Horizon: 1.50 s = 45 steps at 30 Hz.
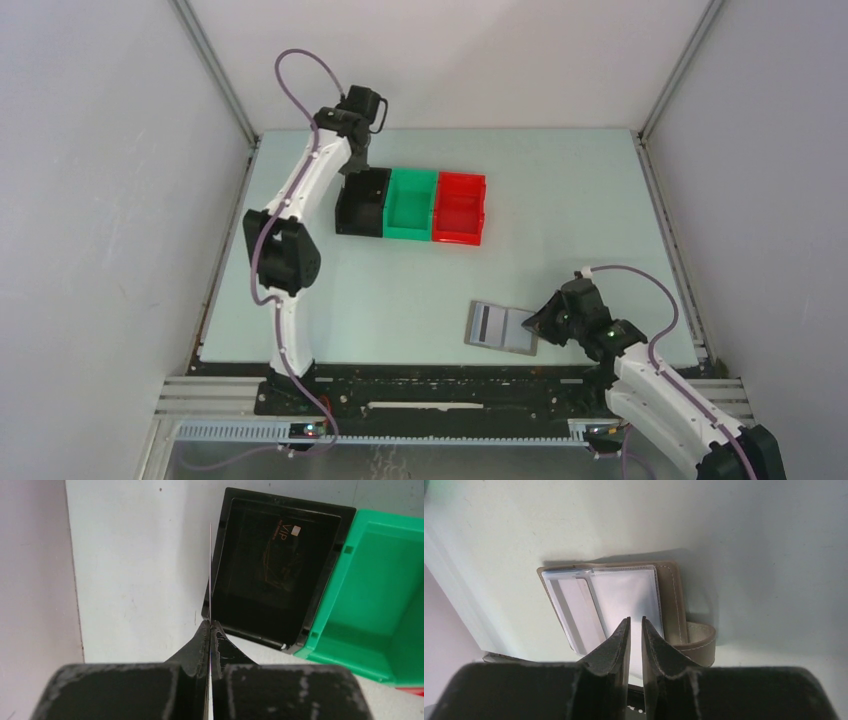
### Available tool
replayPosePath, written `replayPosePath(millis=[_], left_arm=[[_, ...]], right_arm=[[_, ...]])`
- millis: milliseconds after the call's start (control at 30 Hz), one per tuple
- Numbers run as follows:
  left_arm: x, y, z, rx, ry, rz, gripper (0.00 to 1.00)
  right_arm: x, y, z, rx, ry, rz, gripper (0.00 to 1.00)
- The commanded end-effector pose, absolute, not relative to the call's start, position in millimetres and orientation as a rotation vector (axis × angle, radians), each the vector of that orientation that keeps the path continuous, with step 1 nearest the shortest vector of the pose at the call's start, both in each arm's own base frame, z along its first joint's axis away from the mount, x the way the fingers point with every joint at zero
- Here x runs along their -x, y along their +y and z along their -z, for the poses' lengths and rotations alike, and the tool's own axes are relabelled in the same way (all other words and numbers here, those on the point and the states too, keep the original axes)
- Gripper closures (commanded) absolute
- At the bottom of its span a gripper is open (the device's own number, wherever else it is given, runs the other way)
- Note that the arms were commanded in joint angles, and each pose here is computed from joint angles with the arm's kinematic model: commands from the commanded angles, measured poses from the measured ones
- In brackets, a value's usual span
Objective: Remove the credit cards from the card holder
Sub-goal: Place the credit card in the storage box.
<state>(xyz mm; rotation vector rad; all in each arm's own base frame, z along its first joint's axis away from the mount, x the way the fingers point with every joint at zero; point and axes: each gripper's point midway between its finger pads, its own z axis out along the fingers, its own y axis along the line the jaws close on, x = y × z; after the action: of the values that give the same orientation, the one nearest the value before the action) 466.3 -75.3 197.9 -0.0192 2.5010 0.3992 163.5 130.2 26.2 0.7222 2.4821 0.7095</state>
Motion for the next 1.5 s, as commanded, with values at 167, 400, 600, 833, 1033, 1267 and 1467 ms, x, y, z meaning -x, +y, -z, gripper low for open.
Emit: replayPosePath(millis=[167, 400, 600, 833, 1033, 1267, 1467], left_arm=[[-498, -83, -182, 0.011, 2.482, -0.399, 1.00], [-514, -91, -151, 0.046, 2.485, -0.373, 1.00], [-519, -91, -126, 0.049, 2.505, -0.400, 1.00], [-508, -95, -103, 0.025, 2.562, -0.408, 1.00], [-497, -96, -93, -0.028, 2.593, -0.460, 1.00], [-488, -92, -84, -0.037, 2.624, -0.526, 1.00], [-482, -92, -82, -0.041, 2.636, -0.546, 1.00]], right_arm=[[-167, 126, -39, -0.721, 2.442, -0.696, 0.78], [-165, 122, -40, -0.754, 2.439, -0.677, 0.79], [-164, 118, -41, -0.760, 2.426, -0.664, 0.78], [-166, 119, -41, -0.767, 2.423, -0.664, 0.79], [-169, 120, -41, -0.765, 2.431, -0.658, 0.79], [-170, 121, -42, -0.764, 2.428, -0.664, 0.79], [-170, 121, -43, -0.761, 2.427, -0.664, 0.79]])
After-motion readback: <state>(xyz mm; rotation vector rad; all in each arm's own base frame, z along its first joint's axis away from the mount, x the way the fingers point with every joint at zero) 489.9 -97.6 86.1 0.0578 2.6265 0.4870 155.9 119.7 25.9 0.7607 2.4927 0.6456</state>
